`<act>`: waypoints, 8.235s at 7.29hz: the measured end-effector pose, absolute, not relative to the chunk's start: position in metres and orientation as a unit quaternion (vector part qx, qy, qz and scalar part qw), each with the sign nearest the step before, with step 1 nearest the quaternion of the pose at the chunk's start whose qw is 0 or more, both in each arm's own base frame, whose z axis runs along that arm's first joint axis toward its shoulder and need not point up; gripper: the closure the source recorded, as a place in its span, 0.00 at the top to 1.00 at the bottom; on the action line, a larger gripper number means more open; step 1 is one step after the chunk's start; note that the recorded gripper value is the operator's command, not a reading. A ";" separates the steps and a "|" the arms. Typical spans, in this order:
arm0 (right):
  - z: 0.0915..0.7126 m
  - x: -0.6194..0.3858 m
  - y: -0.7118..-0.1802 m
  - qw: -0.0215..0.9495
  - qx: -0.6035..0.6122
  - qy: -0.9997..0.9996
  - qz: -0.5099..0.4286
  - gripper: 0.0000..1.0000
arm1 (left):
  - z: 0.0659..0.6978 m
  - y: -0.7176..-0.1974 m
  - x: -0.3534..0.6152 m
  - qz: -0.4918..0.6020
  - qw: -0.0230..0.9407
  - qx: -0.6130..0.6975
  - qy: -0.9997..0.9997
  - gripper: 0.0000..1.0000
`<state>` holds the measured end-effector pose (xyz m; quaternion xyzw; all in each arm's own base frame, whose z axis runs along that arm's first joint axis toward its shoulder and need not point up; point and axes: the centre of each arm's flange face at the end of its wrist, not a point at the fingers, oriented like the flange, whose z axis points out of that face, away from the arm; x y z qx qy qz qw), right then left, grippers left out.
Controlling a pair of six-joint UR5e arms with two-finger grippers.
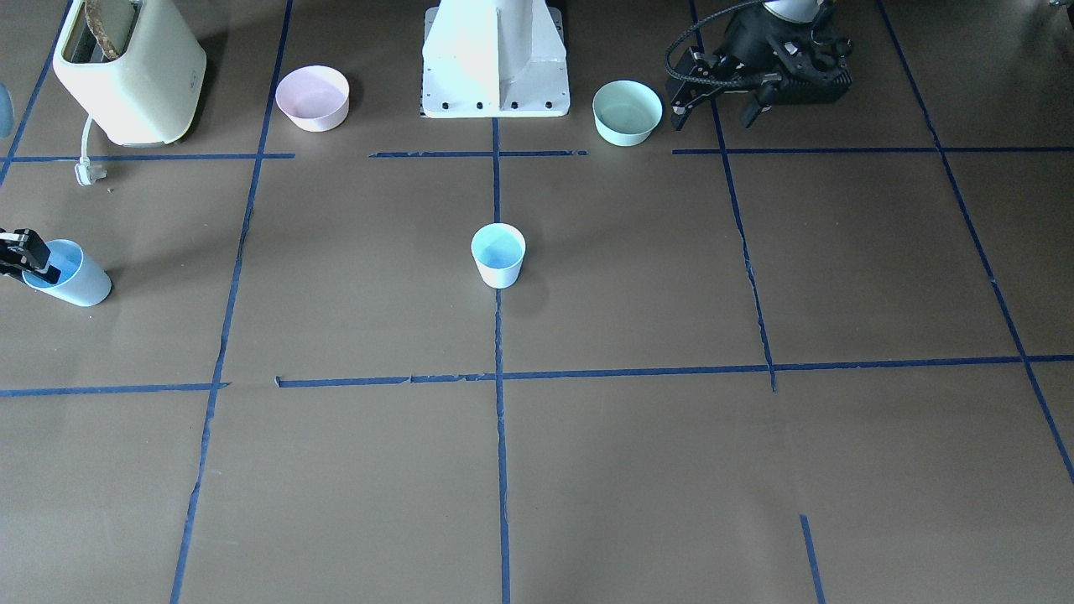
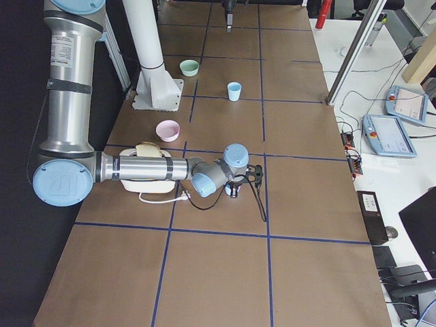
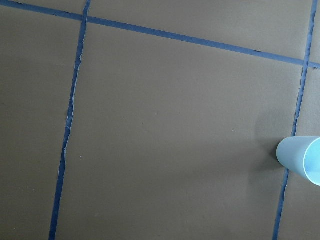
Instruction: Stack blue cups with both arms
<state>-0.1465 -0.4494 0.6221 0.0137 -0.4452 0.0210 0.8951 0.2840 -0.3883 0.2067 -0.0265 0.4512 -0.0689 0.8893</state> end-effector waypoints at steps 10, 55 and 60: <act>0.296 -0.235 -0.524 0.859 0.023 -0.503 0.095 0.00 | 0.356 -0.414 0.160 0.055 0.932 0.032 0.356 1.00; 0.665 0.070 -0.455 0.916 0.008 -0.400 -0.018 1.00 | 0.644 -0.474 -0.055 0.079 0.918 -0.002 0.389 1.00; 0.664 0.075 -0.453 0.917 0.012 -0.399 -0.014 1.00 | 0.644 -0.474 -0.056 0.080 0.919 -0.001 0.387 1.00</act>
